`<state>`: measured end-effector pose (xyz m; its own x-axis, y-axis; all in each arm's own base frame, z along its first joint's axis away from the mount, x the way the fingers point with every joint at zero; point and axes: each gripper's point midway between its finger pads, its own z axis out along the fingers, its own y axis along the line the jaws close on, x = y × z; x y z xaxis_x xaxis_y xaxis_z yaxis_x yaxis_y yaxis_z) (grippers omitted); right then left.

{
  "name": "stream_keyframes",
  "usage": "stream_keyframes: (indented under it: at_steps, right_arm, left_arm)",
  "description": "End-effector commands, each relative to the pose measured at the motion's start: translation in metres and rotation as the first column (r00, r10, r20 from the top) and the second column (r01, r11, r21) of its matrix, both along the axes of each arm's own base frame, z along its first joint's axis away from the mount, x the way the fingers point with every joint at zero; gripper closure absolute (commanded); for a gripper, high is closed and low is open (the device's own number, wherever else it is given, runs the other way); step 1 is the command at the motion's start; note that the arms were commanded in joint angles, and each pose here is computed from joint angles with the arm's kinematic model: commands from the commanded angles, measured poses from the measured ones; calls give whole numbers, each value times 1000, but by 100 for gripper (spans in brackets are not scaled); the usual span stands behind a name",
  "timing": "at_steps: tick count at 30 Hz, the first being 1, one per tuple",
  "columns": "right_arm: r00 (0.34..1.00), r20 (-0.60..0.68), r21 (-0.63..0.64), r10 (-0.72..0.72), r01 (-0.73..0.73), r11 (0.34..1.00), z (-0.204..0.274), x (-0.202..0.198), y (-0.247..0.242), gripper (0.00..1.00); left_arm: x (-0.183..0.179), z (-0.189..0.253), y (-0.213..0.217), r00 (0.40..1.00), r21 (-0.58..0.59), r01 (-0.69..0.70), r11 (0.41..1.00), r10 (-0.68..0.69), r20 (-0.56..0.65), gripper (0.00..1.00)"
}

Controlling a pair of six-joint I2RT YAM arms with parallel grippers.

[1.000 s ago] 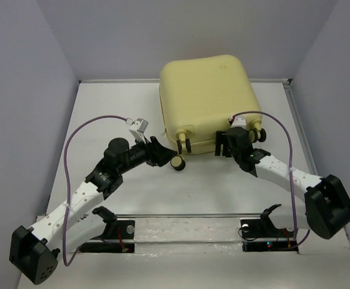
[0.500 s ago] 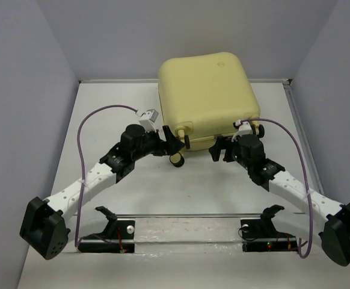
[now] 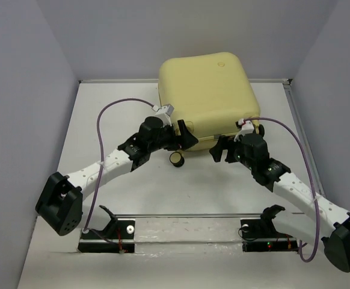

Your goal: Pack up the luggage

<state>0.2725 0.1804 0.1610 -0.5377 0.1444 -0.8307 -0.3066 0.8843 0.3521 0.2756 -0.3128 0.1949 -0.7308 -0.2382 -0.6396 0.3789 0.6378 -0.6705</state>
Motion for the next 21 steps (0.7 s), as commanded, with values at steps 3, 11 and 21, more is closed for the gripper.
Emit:
stream_keyframes:
  at_steps: [3, 11, 21]
  right_arm:
    - [997, 47, 15, -56, 55, 998, 20, 6, -8, 5]
    - [955, 73, 76, -289, 283, 956, -5, 20, -37, 16]
    - [866, 109, 258, -488, 450, 855, -5, 33, -60, 33]
  left_arm:
    - [21, 44, -7, 992, -156, -92, 983, 104, 76, 11]
    - [18, 49, -6, 988, -276, -113, 954, 137, 70, 65]
    - [1, 71, -5, 991, -392, -46, 919, 92, 99, 94]
